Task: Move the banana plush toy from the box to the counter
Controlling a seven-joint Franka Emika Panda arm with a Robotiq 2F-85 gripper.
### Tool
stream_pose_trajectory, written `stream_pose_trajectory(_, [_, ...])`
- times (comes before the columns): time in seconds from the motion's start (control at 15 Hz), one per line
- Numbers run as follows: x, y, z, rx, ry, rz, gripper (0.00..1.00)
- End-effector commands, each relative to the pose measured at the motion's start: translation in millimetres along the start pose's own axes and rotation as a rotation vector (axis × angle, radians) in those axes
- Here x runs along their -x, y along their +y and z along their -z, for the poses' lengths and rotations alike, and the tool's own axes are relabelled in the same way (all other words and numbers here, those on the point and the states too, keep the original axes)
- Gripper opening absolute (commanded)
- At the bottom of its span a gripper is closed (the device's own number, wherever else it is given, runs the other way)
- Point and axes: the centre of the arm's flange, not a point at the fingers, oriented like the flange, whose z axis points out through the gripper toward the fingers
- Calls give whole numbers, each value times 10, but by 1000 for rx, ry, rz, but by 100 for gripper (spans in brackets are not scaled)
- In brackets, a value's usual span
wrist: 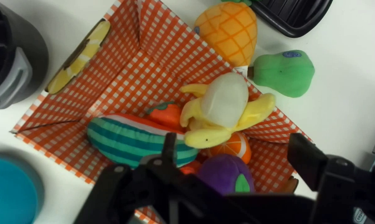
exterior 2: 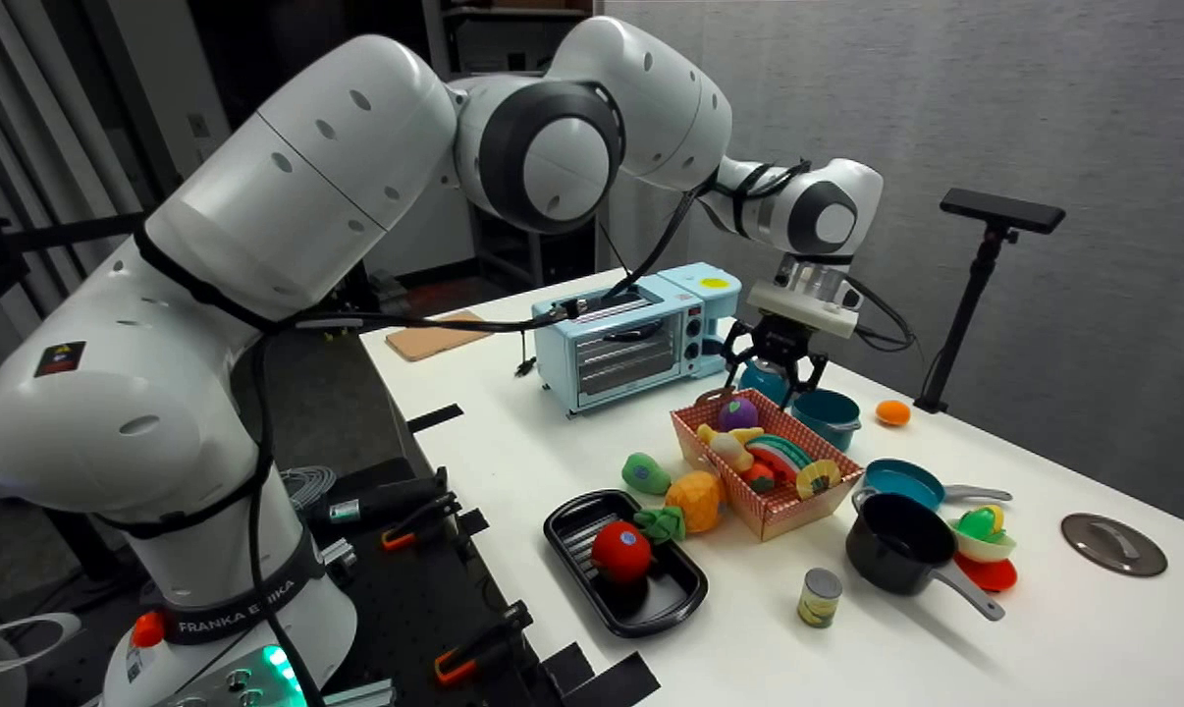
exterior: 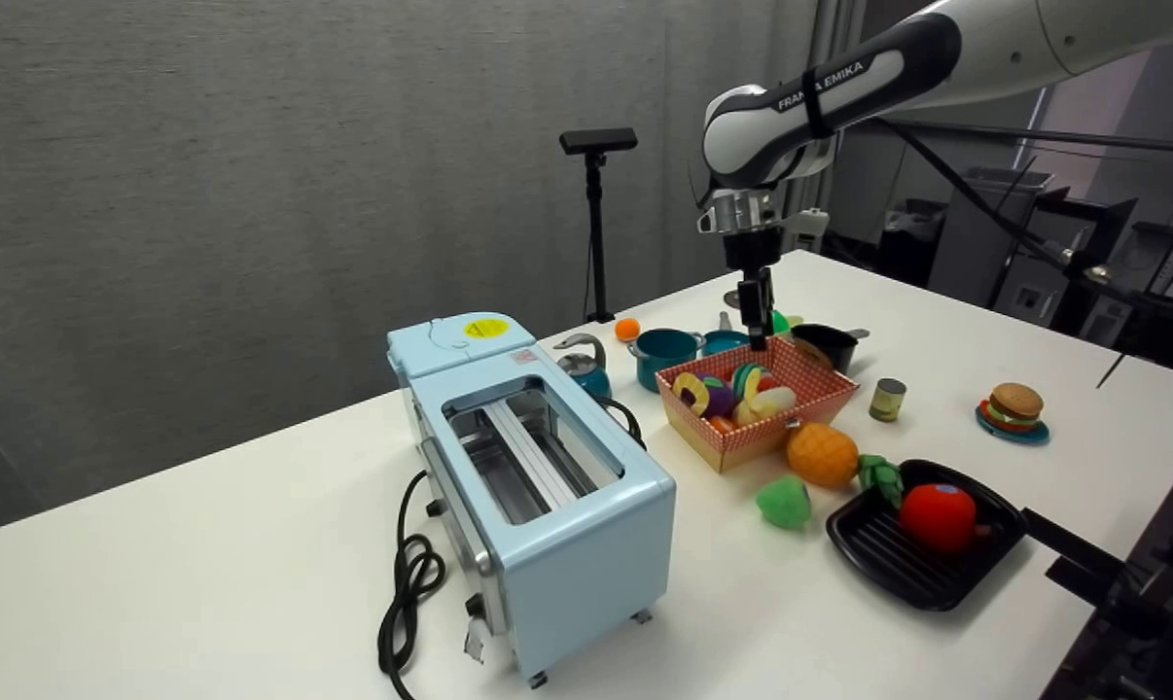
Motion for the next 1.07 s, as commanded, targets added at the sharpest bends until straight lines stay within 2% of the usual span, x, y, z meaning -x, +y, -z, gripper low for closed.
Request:
stream_pose_trajectory(0.0, [-170,262,72,-5,-6,15,91])
stream_pose_trajectory(0.87, [-404,611,-299,-41,-25,42,89])
stream_pose_trajectory(0.93, [-375,877,-164,-45,-29,45,89])
stream_pose_trajectory(1.0, [-359,917,-169,-47,-36,48,89])
